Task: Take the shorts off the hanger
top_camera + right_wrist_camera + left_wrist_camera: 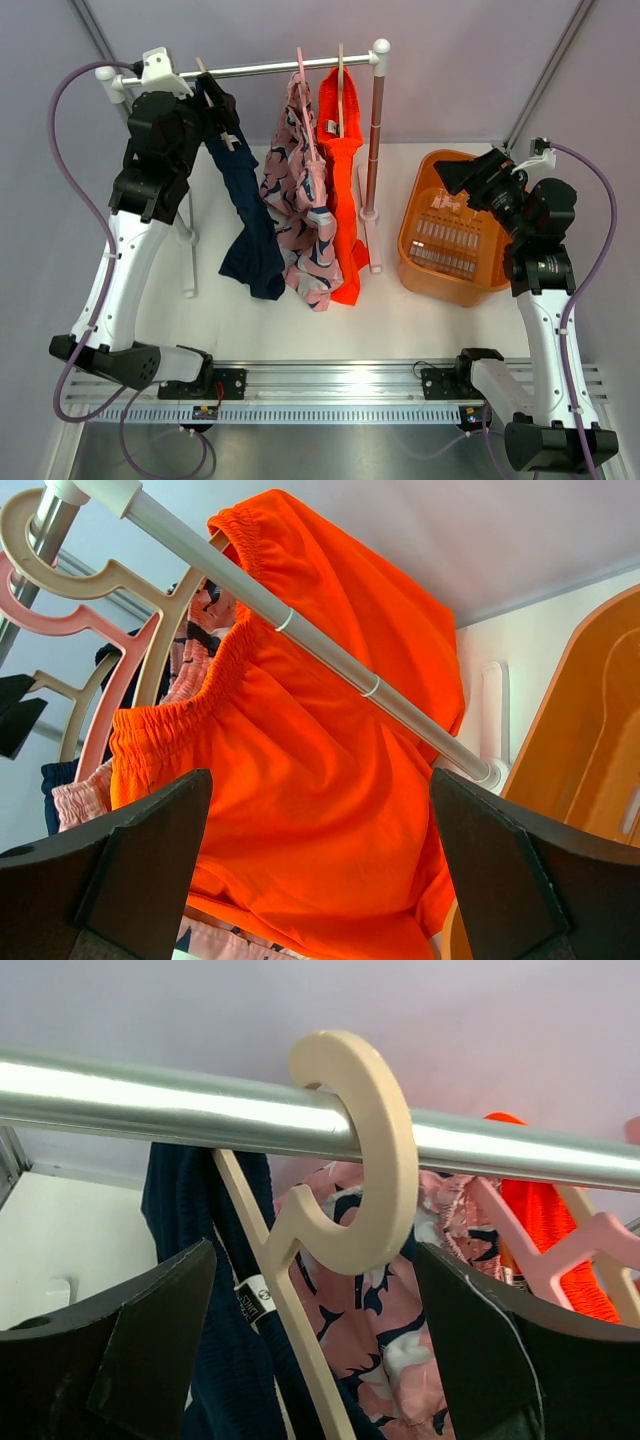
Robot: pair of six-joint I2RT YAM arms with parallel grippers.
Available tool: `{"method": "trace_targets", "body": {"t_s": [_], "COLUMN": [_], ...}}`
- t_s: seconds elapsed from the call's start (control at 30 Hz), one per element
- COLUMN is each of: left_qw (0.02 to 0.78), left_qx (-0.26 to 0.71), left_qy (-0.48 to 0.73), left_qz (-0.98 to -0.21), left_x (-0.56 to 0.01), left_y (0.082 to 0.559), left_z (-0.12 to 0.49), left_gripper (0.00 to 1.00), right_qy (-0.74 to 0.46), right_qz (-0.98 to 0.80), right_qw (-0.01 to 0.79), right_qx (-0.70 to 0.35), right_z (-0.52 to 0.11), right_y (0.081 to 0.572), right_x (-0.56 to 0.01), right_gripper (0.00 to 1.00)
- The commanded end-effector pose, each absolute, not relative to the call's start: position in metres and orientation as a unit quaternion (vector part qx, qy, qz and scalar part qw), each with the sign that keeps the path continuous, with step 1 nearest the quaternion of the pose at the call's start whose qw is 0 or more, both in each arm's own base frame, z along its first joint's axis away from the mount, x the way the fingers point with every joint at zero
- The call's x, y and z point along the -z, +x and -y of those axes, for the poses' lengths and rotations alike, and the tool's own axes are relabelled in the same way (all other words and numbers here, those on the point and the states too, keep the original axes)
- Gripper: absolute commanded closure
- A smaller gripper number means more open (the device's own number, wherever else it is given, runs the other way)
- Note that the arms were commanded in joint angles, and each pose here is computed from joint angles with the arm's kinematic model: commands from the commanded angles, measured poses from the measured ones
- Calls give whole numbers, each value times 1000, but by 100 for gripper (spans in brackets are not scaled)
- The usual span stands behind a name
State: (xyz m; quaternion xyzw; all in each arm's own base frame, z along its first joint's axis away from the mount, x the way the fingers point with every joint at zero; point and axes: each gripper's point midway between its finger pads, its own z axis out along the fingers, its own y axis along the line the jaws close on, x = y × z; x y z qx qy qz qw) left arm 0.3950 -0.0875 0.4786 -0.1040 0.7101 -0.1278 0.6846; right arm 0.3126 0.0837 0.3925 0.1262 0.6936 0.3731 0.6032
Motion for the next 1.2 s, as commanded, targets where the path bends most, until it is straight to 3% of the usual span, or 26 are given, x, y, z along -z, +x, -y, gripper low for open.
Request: {"method": "trace_targets", "body": {"t_s": [0.0, 0.63, 0.77, 1.17], "left_qw": [696, 672, 668, 656], "left_qx": [124, 41, 28, -13], "left_qy": [-116, -115, -113, -115], "left_qz": [-698, -731, -735, -746], "left_x": [-495, -460, -457, -452], "left_y": [394, 421, 425, 431], "left_z": [84, 81, 79, 71], "left_gripper": [18, 24, 30, 69], "right_qy": [107, 112, 111, 109], "right_qz": [-686, -691, -692, -696], "right_qw": [615, 609, 608, 602], "right_qx": [-374, -374, -374, -376], "right_z": [-85, -85, -85, -87], "right_y": [305, 308, 310, 315], "right_x": [-405, -398, -397, -394], "right_gripper": [0, 0, 1, 1]}}
